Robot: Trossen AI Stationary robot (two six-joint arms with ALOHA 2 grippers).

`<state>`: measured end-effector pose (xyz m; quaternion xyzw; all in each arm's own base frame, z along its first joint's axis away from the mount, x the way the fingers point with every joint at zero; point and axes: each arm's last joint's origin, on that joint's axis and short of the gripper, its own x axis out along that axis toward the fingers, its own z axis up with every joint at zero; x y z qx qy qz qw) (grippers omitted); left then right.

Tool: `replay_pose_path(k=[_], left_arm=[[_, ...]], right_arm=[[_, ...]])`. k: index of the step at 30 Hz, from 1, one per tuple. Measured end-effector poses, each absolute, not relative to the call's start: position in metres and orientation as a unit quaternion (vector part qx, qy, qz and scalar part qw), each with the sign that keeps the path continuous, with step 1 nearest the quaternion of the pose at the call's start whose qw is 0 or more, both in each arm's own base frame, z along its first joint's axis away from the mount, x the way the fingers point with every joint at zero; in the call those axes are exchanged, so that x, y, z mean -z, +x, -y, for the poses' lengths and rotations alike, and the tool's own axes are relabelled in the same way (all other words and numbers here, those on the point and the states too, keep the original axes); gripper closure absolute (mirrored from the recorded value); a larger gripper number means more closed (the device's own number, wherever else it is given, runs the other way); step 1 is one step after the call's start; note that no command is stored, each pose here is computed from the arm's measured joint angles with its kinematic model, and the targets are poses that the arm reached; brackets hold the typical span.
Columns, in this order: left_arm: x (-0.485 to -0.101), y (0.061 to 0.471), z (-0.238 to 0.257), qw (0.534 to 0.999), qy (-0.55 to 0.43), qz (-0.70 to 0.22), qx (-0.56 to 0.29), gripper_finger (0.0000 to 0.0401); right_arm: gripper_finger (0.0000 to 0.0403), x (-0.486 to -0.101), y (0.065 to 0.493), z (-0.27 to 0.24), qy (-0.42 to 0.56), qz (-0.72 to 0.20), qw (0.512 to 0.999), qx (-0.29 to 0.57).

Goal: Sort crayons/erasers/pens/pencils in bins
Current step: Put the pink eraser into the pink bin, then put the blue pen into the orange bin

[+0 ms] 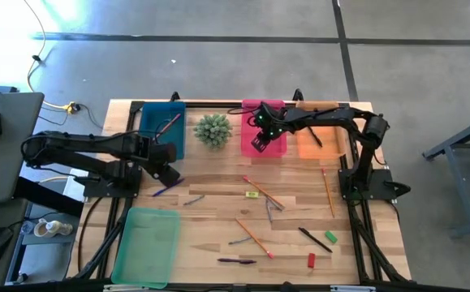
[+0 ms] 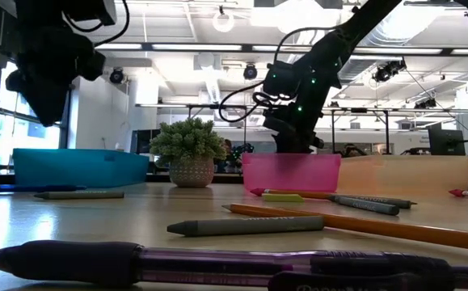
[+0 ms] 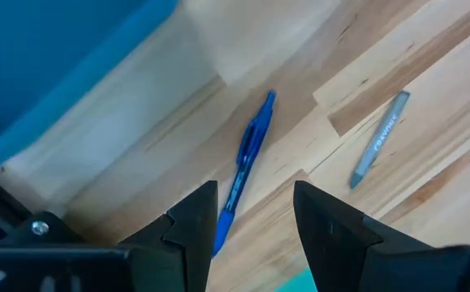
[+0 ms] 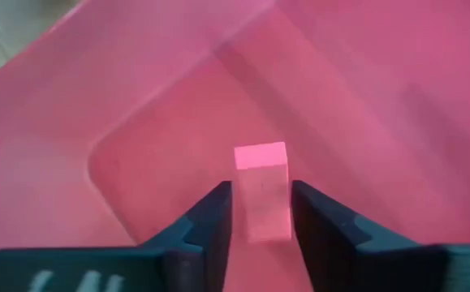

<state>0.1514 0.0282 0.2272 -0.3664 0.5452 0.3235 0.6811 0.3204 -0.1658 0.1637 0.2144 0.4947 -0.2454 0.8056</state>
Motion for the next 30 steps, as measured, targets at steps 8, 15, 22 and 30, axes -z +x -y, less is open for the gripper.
replay_pose_path(k=[8, 15, 22, 30], left_arm=[[-0.226, 0.153, -0.018, 0.681, -0.365, -0.546, -0.323, 0.0251], [-0.226, 0.154, -0.012, 0.685, -0.362, -0.539, -0.331, 0.0251], [-0.226, 0.155, -0.005, 0.689, -0.353, -0.547, -0.319, 0.0251], [-0.214, 0.165, 0.000, 0.674, -0.329, -0.578, -0.323, 0.0251]], right_arm=[[0.0216, -0.172, 0.318, 0.166, 0.219, -0.488, 0.809, 0.243], [0.0215, -0.199, 0.321, 0.174, 0.216, -0.486, 0.811, 0.242], [0.0215, -0.231, 0.331, 0.179, 0.205, -0.473, 0.823, 0.239], [0.0215, -0.256, 0.339, 0.183, 0.189, -0.441, 0.845, 0.236]])
